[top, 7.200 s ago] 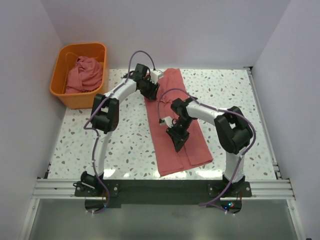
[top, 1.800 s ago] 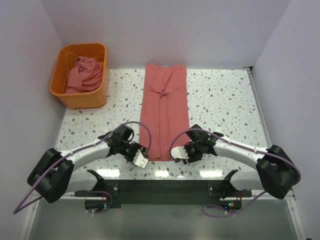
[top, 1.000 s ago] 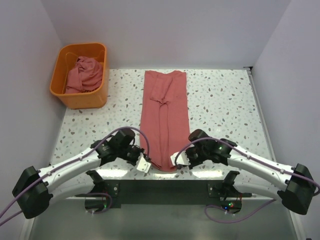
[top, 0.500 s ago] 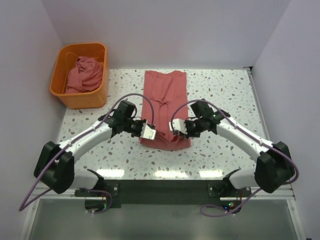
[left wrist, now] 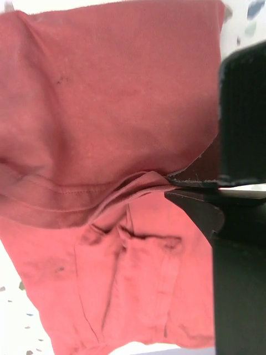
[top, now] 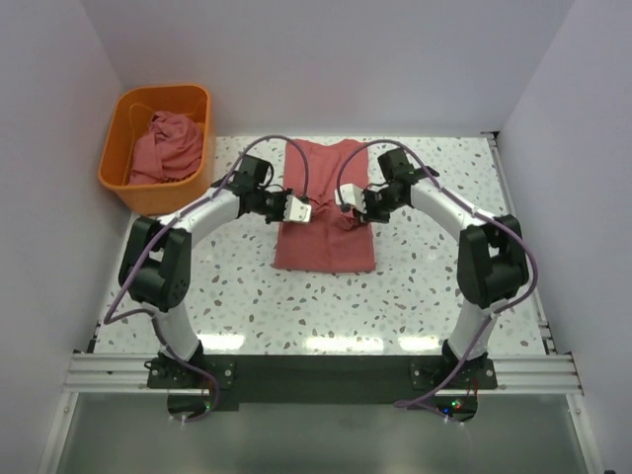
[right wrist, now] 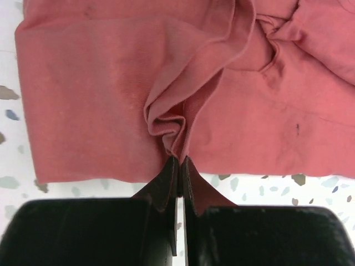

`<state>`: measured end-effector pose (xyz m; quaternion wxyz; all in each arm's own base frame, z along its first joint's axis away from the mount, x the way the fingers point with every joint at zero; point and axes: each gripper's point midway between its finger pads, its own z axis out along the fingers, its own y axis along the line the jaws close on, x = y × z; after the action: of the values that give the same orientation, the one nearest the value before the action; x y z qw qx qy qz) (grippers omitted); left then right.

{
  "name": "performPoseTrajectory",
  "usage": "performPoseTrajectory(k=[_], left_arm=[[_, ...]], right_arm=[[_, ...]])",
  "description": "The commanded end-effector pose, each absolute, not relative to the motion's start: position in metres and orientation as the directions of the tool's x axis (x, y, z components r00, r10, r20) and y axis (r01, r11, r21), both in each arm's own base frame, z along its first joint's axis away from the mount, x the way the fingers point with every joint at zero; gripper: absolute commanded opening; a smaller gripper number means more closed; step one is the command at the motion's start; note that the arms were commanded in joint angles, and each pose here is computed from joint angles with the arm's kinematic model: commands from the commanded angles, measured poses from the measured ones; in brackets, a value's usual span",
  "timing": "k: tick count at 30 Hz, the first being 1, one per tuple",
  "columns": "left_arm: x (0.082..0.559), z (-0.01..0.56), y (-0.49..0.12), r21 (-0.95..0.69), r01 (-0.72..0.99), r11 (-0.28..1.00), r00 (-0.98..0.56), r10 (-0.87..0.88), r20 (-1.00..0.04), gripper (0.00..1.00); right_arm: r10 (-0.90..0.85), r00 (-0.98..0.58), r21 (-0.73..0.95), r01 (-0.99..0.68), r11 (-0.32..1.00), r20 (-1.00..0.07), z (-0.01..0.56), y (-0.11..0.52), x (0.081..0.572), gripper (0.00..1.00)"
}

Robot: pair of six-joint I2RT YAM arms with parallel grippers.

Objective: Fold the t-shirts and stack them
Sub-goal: Fold the tshirt

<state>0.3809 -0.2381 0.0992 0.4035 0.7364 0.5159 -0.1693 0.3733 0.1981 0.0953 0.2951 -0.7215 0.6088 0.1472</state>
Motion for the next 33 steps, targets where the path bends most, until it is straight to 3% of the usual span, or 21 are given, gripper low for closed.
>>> performPoseTrajectory(k=[1,16,18,19,22,26,33], left_arm=[[0.420,0.117,-0.241,0.505,0.851,-0.143,0.482,0.592,-0.646,0.00],[0.468,0.078,-0.239,0.476,0.870,-0.127,0.438,0.639,-0.632,0.00],[0.474,0.075,-0.237,0.480,0.872,-0.102,0.421,0.657,-0.626,0.11],[0.478,0.077,-0.235,0.483,0.872,-0.080,0.409,0.662,-0.628,0.19],[0.493,0.089,-0.227,0.504,0.864,0.008,0.362,0.685,-0.632,0.31],[0.505,0.121,-0.206,0.536,0.835,0.124,0.316,0.689,-0.652,0.50],[0.424,0.139,-0.196,0.496,0.867,0.042,0.357,0.642,-0.678,0.69]], right_arm=[[-0.748,0.288,-0.301,-0.946,-0.123,-0.598,0.107,0.209,0.398,0.00],[-0.799,0.230,-0.297,-0.952,-0.067,-0.556,0.069,0.196,0.461,0.01],[-0.805,0.209,-0.311,-0.950,-0.032,-0.555,0.069,0.195,0.468,0.15],[-0.815,0.199,-0.321,-0.947,-0.017,-0.544,0.069,0.192,0.471,0.33],[-0.818,0.180,-0.368,-0.929,0.040,-0.546,0.086,0.188,0.482,0.50],[-0.809,0.139,-0.390,-0.913,0.119,-0.571,0.126,0.175,0.484,0.55],[-0.797,0.115,-0.270,-0.961,0.062,-0.593,0.143,0.171,0.397,0.51]])
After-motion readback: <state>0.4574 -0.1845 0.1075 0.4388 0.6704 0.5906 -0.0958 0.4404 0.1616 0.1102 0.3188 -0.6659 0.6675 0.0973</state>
